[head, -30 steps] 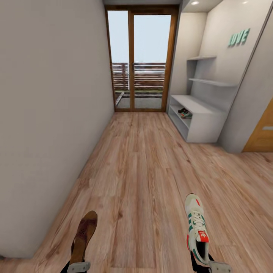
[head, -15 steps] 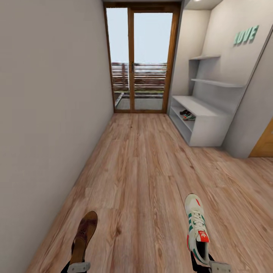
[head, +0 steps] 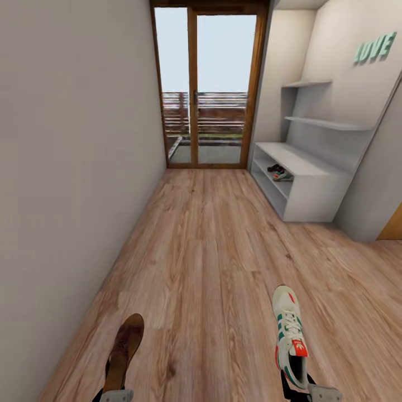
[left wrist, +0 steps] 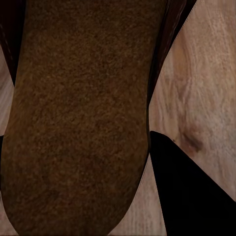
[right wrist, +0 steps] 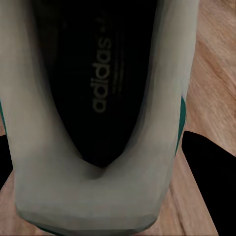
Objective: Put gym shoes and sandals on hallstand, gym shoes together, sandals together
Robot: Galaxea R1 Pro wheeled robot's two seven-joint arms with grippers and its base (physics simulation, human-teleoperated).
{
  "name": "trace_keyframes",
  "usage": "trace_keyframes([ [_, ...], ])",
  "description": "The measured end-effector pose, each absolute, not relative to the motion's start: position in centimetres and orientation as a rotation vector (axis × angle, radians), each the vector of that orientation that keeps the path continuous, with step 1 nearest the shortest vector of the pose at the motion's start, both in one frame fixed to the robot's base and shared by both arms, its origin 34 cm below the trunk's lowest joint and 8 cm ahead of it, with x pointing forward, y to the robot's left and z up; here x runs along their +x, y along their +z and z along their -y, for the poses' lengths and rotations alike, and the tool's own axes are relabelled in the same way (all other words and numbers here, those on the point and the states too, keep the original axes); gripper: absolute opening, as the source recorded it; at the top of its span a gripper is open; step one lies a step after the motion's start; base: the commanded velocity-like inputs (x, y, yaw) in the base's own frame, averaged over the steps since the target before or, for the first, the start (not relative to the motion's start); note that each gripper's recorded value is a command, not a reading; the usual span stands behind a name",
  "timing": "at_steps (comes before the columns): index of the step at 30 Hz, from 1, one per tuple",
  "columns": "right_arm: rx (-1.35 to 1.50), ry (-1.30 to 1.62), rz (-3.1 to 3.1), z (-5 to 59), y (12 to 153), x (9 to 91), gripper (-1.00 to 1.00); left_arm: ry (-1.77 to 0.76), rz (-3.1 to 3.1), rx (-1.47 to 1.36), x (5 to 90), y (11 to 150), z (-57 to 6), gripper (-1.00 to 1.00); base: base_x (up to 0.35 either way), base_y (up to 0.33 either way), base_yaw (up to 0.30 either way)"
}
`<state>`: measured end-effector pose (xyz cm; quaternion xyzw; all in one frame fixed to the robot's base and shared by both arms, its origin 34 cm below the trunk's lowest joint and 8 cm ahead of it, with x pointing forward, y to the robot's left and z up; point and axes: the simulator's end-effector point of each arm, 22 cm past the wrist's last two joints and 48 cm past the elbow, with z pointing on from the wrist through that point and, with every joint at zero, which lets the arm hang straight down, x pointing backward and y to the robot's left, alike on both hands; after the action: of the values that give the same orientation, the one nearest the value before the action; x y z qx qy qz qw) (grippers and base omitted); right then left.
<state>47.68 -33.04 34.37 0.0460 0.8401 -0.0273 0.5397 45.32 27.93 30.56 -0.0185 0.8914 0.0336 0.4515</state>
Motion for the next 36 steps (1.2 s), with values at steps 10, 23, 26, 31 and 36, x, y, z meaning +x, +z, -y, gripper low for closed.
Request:
trace_keyframes([
  [10,0.110,-0.064,-1.998,33.01,34.35,47.67,-1.00,0.083,-2.203,-0.046,45.31,30.56,-27.93,-1.00,0.337,0.000,0.000],
  [23,0.110,-0.063,-1.997,32.93,34.36,47.68,-1.00,0.083,-2.203,-0.046,45.31,30.56,-27.93,-1.00,0.337,0.000,0.000],
  [26,0.110,-0.063,-1.997,32.93,34.36,47.69,-1.00,0.083,-2.203,-0.046,45.31,30.56,-27.93,-1.00,0.337,0.000,0.000],
  [31,0.111,-0.064,-1.997,32.95,34.36,47.68,-1.00,0.083,-2.203,-0.046,45.31,30.56,-27.93,-1.00,0.337,0.000,0.000],
  [36,0.110,-0.064,-1.997,32.94,34.36,47.69,-1.00,0.083,-2.203,-0.046,45.31,30.56,-27.93,-1.00,0.337,0.000,0.000],
])
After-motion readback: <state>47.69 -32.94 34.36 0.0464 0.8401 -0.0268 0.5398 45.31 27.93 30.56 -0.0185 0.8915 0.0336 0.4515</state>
